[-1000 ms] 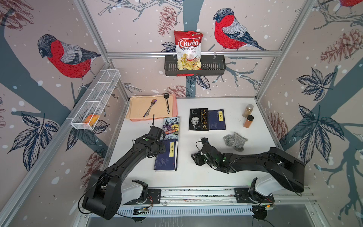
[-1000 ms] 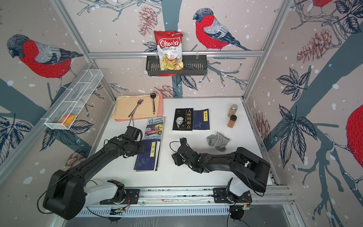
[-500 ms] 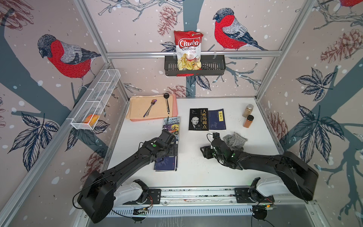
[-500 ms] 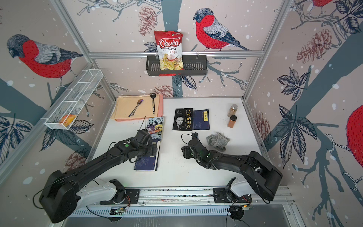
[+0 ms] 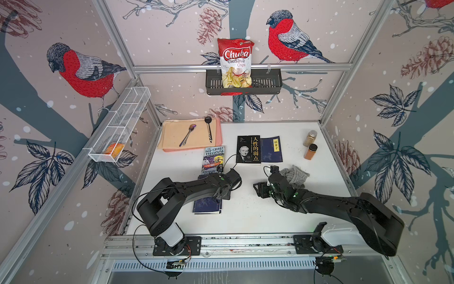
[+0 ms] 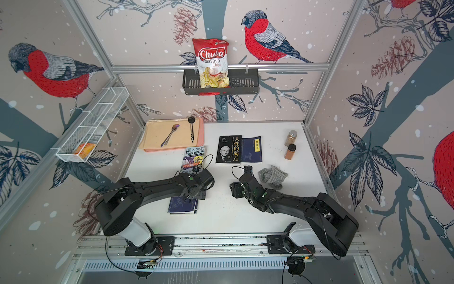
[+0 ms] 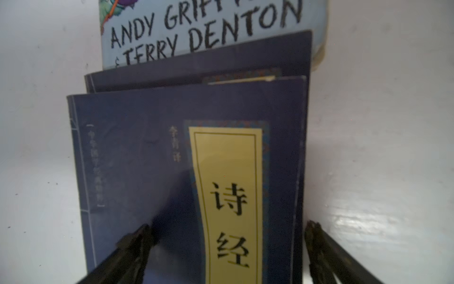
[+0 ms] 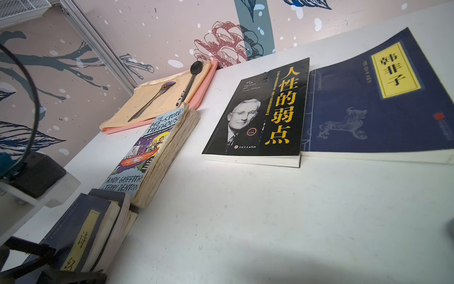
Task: Wipe the cover of the book
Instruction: Move the book to the center of the board.
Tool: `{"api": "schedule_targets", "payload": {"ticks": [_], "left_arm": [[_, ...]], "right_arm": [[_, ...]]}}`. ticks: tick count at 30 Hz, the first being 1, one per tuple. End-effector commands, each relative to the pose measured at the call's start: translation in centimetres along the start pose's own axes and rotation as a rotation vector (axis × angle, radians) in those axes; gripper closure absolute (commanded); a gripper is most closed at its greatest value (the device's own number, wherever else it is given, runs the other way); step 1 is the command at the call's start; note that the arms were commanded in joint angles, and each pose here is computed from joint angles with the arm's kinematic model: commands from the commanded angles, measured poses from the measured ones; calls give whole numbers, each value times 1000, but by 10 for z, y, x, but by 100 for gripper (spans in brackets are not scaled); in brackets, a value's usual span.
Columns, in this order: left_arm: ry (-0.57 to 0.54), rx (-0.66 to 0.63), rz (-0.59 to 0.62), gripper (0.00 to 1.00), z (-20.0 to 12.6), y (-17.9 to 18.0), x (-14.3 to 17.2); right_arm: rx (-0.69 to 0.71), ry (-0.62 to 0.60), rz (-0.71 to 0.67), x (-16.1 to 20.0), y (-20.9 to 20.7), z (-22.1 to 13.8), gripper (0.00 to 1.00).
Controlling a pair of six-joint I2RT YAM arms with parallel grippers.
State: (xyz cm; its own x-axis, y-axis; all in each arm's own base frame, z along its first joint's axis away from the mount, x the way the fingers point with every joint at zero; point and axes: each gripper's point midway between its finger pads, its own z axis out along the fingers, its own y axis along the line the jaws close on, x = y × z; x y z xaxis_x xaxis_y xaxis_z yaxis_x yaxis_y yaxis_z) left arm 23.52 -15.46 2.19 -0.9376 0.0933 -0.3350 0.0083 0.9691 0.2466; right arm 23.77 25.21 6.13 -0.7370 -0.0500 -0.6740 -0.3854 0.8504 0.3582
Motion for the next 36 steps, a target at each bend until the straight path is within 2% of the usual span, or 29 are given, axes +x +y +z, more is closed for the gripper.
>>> {"api": "schedule_targets", "payload": {"ticks": [1, 9, 14, 15, 19, 36], "left_arm": [[101, -74, -5, 7, 7, 17, 27], [94, -125, -63, 9, 8, 48, 38], [103, -110, -124, 10, 17, 67, 39], [104, -103, -135, 14, 19, 70, 39], [99, -78, -172, 15, 25, 77, 35], [126, -137, -264, 19, 34, 111, 25]], "right_arm": [[-5, -3, 4, 0, 0, -2, 38], [-21, -7, 10, -1, 2, -4, 38], [-23, -8, 10, -1, 2, -6, 38], [-22, -10, 12, -1, 2, -6, 38], [-23, -16, 13, -3, 2, -7, 38], [-23, 1, 8, 0, 4, -4, 38]]}}
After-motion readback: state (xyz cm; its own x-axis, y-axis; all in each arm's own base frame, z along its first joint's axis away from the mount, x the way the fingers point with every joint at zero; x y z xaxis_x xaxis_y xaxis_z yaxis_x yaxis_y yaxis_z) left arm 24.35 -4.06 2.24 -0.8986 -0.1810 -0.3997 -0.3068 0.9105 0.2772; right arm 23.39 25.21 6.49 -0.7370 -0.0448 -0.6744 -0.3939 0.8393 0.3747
